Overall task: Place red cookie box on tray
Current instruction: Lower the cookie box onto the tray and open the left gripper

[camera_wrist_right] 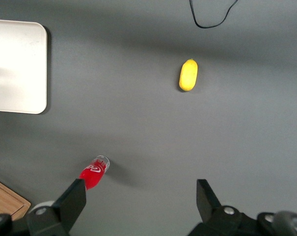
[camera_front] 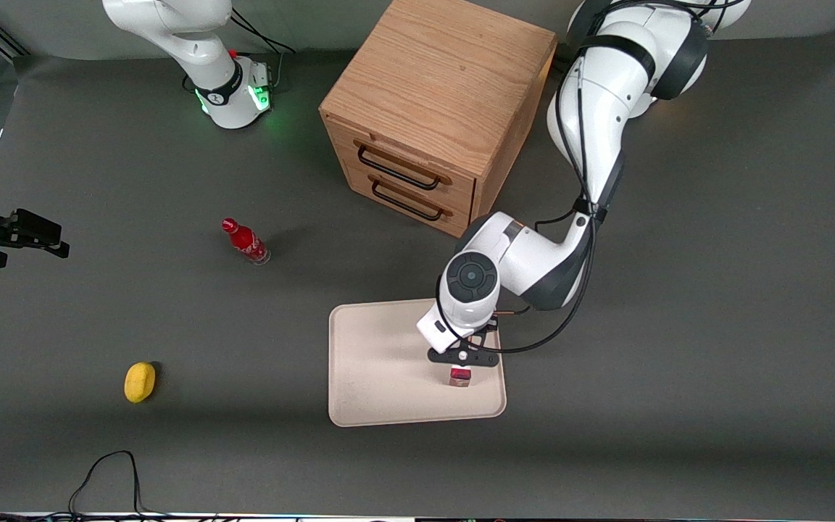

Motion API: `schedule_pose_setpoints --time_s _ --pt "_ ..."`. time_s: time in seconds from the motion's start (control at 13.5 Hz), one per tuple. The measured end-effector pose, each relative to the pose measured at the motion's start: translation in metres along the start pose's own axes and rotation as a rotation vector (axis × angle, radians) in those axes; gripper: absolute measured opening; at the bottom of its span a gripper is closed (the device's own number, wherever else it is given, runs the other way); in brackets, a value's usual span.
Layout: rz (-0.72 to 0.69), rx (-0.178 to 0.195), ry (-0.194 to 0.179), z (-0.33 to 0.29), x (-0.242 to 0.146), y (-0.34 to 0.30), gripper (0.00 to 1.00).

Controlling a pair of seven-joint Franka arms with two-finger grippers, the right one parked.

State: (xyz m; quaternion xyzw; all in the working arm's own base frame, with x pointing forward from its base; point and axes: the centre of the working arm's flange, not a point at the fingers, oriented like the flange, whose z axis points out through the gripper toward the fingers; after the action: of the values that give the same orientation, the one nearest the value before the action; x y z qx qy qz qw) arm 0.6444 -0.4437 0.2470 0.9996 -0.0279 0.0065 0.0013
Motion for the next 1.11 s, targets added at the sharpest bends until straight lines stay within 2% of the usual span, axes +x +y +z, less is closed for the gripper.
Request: schedule_pose_setpoints --time_s 0.59,0.74,0.96,1.11 --pt "-0.221 -0.029 0.060 0.002 0.035 -0.050 0.05" --pt "-0.245 -0.034 0.052 0.005 0.034 -0.050 0.05" --pt "-0.265 -0.061 0.019 0.008 0.029 -0.043 0.05" --pt "-0.262 -0.053 -0.003 0.010 0.024 -0.039 0.05"
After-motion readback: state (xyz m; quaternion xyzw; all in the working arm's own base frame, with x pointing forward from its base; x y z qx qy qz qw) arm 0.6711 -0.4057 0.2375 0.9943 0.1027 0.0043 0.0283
